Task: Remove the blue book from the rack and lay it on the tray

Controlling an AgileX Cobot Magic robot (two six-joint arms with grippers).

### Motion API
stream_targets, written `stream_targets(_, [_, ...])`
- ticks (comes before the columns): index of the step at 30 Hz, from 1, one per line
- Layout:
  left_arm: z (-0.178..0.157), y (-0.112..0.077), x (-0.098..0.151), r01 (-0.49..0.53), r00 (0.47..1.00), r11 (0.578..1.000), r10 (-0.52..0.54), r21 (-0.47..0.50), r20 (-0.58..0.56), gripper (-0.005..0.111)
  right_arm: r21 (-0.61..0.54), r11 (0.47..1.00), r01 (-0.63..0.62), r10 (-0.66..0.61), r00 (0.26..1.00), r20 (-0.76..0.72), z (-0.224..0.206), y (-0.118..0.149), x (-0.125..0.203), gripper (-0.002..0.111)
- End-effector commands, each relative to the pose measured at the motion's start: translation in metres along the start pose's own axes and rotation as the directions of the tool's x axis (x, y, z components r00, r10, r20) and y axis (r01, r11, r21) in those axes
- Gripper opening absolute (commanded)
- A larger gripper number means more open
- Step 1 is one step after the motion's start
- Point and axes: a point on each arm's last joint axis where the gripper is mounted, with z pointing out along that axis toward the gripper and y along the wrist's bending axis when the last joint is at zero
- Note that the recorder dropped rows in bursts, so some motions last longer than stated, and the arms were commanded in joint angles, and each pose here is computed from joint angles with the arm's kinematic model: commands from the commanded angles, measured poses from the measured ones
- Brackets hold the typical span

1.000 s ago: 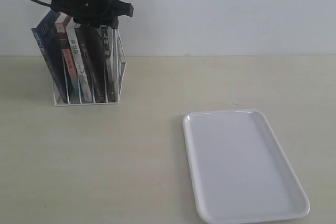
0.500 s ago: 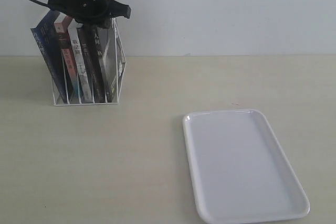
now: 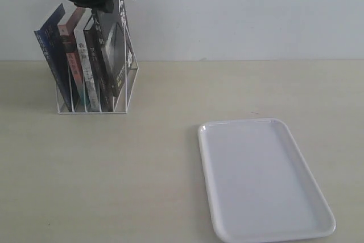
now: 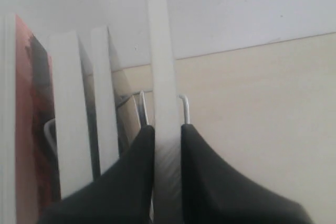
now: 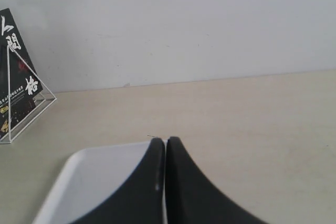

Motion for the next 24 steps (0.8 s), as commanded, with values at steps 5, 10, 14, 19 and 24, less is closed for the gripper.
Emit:
stream_targets(5, [-0.031,0.001,-0.018,0.009,0.995,1.0,-0.01,0.012,0.096,0.004,-0.001,1.0,-0.006,0.006,1.0,0.013,-0.001,0.0,-0.001,0.0])
stream_targets(10, [-0.05,0.002,-0.025,0.013,0.99,1.0,-0.015,0.016,0.137,0.004,-0.001,1.0,-0.006,0.006,1.0,0.013,-0.001,0.0,-0.001,0.0])
stream_targets(14, [-0.061,0.003,-0.028,0.015,0.988,1.0,-0.017,0.017,0.152,0.004,-0.001,1.0,-0.008,0.008,1.0,0.013,-0.001,0.0,-0.001,0.0])
stream_targets(19, [-0.067,0.004,-0.027,0.017,0.991,1.0,-0.018,0.012,0.134,0.004,-0.001,1.0,-0.008,0.008,1.0,0.013,-0.001,0.0,-0.001,0.0])
stream_targets(24, [-0.076,0.005,-0.03,0.019,0.989,1.0,-0.02,0.012,0.146,0.004,-0.001,1.0,-0.008,0.008,1.0,0.013,-0.001,0.0,-0.001,0.0])
